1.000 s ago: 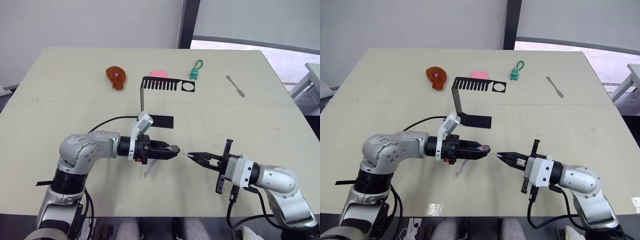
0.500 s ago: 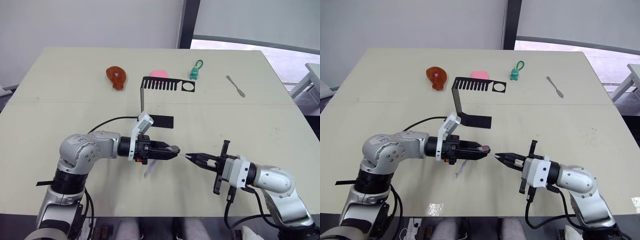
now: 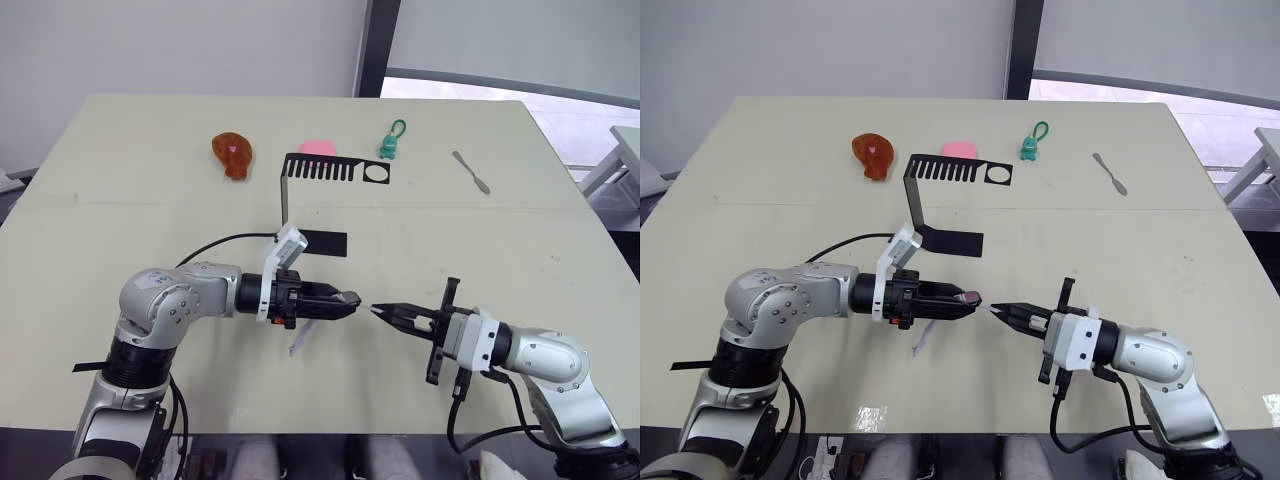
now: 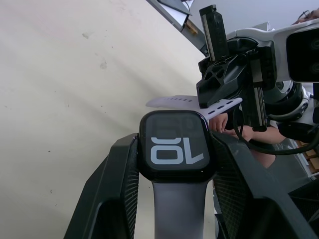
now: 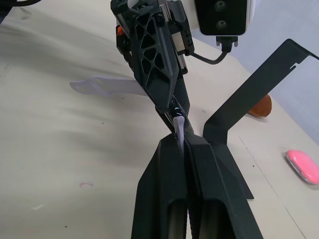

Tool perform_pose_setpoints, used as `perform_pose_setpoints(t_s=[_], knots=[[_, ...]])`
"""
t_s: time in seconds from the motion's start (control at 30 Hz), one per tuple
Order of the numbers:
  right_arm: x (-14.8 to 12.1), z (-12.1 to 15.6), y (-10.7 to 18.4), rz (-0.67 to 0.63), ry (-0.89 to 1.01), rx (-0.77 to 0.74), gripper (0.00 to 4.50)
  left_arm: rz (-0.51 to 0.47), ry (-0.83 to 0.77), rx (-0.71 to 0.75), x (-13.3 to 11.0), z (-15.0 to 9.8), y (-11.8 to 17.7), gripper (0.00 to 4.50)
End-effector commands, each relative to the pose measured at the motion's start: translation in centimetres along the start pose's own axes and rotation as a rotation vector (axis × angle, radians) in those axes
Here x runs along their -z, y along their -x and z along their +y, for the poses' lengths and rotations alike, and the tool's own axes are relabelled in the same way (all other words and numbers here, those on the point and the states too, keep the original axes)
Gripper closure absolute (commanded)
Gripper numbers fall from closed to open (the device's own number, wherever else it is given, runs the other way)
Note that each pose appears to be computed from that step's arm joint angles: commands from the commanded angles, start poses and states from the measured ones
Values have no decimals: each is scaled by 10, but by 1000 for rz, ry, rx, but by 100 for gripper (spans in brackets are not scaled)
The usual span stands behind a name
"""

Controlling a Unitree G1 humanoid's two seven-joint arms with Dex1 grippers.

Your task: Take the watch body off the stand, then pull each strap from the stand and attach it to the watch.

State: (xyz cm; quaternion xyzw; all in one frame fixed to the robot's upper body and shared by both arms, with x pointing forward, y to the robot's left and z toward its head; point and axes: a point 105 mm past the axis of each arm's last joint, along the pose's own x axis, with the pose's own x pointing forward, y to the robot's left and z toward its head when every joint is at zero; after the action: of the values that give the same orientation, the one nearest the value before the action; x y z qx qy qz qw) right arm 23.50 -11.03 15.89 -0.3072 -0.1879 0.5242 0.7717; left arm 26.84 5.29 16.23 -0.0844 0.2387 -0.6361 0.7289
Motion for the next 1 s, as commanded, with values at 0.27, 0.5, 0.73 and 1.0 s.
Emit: perform_pose_setpoints(t_s=[0.27, 0.5, 0.73, 1.0], knots=[[-7, -6, -1, -33, 33, 32, 450, -7, -49, 26, -8, -10, -1, 289], [-8, -6, -2, -39, 33, 30, 450, -4, -49, 26, -7, -10, -1, 289], [-8, -5, -4, -41, 34, 27, 450, 0, -47, 31, -7, -11, -2, 289], [-8, -6, -5, -37, 46, 31, 450, 6, -44, 34, -6, -12, -4, 289]])
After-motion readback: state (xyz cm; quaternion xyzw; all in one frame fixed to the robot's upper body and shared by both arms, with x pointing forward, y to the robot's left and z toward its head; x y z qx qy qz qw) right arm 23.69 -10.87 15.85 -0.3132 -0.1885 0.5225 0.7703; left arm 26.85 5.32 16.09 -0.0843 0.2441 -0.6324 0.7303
